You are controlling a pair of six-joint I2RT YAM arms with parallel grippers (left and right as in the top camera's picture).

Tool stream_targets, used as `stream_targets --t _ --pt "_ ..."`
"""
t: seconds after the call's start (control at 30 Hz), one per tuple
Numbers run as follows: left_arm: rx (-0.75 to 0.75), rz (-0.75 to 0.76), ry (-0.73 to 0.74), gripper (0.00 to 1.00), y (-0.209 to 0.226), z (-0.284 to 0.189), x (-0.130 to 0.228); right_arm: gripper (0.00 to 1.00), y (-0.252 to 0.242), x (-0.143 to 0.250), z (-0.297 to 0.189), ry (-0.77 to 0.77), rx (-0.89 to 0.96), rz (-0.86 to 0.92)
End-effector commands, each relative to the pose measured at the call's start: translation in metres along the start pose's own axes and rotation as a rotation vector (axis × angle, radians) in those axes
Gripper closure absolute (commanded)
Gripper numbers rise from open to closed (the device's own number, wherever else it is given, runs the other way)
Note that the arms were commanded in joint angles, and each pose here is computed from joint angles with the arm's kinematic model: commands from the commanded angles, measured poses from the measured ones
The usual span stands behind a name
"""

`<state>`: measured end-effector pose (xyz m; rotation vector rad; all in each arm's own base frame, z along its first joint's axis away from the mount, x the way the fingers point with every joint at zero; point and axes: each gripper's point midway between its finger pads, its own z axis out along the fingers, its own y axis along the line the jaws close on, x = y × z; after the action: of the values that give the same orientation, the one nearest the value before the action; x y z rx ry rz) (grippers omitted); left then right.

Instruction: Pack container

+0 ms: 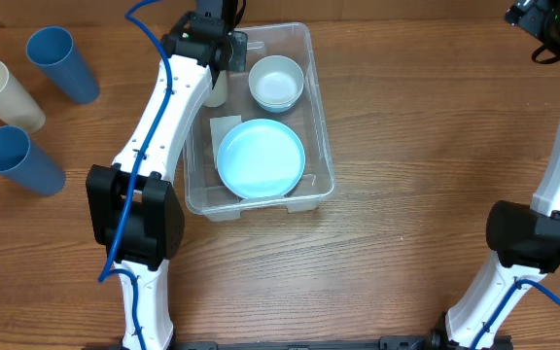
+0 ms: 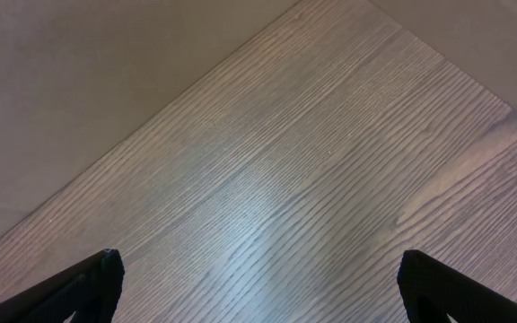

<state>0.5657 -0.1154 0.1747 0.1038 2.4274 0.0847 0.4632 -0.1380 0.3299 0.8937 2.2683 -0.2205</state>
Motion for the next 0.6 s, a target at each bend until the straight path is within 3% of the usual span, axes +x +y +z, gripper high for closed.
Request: stream_targets --t 0.0,0.03,0.1,0.13,0.33,0.57 --pt "-0.026 0.125 0.012 0.80 0.006 0.003 0.002 0.00 -0.001 -0.003 -0.001 -0.014 0.005 0.003" --pt "-0.046 0.125 0.009 0.55 0.010 0.003 0.001 0.00 -0.001 -0.003 -0.001 -0.014 0.005 0.003" --pt "-0.067 0.124 0.002 0.36 0.013 0.003 -0.001 0.00 -0.001 -0.003 -0.001 -0.014 0.005 0.003" --pt "-0.071 0.123 -0.006 0.31 0.014 0.003 -0.003 0.00 -0.001 -0.003 -0.001 -0.014 0.005 0.003" --pt "-0.068 0.117 -0.054 0.25 0.013 -0.002 -0.017 0.00 -0.001 -0.003 -0.001 -0.014 0.005 0.003" --pt "0.037 0.048 -0.191 0.20 0.009 -0.093 -0.078 0.00 -0.001 -0.003 -0.001 -0.014 0.005 0.003"
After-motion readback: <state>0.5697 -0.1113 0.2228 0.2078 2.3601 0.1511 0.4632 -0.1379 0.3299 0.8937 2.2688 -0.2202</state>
